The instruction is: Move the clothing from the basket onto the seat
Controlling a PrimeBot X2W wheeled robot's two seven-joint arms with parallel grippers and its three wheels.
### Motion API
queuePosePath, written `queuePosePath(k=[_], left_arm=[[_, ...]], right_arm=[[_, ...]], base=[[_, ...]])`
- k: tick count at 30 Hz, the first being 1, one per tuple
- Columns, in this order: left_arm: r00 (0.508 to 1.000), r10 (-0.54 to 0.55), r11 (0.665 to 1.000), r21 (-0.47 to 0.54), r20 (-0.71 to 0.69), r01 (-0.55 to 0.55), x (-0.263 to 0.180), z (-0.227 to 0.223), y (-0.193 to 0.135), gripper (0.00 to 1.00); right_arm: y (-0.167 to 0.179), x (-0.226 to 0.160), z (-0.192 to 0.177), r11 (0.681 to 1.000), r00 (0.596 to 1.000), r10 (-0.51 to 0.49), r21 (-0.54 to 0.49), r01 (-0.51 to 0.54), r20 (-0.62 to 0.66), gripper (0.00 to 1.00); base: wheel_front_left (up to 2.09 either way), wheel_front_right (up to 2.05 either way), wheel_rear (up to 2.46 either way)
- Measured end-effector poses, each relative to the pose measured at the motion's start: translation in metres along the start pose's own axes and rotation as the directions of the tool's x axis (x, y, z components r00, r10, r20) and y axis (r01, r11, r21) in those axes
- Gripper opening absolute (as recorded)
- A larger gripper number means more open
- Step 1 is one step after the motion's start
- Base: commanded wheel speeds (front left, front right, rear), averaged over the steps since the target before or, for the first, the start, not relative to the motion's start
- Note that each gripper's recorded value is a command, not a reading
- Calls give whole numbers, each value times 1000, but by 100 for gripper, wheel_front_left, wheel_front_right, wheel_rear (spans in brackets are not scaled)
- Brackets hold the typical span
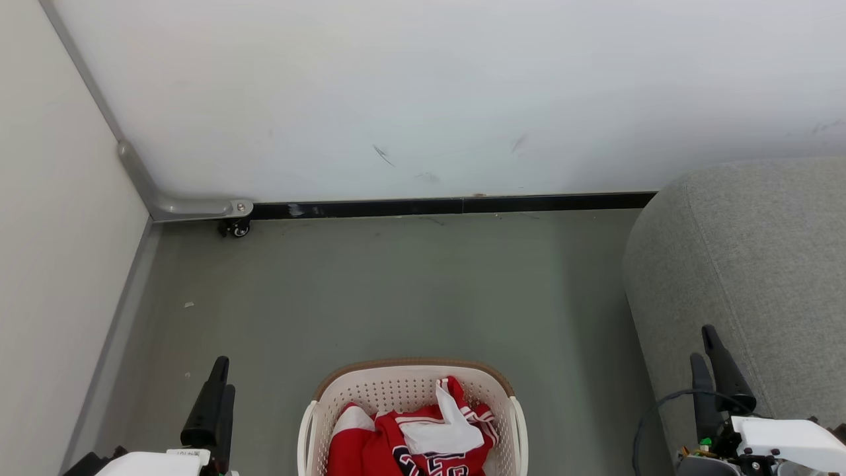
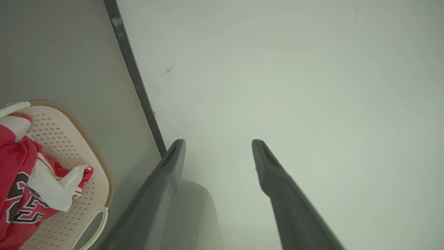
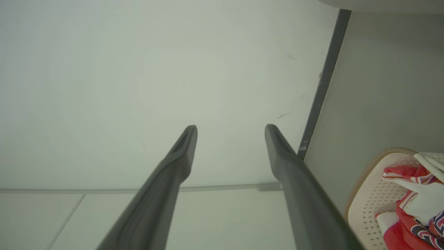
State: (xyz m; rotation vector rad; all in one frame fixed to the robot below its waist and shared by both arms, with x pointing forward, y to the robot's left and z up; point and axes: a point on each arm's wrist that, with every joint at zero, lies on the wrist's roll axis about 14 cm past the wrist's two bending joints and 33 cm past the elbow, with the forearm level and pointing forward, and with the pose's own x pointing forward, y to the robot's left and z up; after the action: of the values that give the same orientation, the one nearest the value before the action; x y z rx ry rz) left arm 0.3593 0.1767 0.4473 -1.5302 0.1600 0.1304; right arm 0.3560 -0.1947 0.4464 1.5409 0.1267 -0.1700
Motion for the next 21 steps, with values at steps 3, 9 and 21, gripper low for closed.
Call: queuePosePath(k=[3,9,21], left_arm=[[1000,-1,1000,17,2,1,0,-1,0,100],[1000,-5,997,83,5,4,1,0,-2,100],[999,-31,966,256,26,24,6,4,-12,100]], right_arm=[[1,0,-1,1000,1000,2,-20,-2,0,100],[0,2,-5,996,1000,-2,-84,1,-7,100],[-1,6,-2,971,1000,-7,-239,7,1,100]], base=[[0,0,0],[0,0,0],[0,0,0]])
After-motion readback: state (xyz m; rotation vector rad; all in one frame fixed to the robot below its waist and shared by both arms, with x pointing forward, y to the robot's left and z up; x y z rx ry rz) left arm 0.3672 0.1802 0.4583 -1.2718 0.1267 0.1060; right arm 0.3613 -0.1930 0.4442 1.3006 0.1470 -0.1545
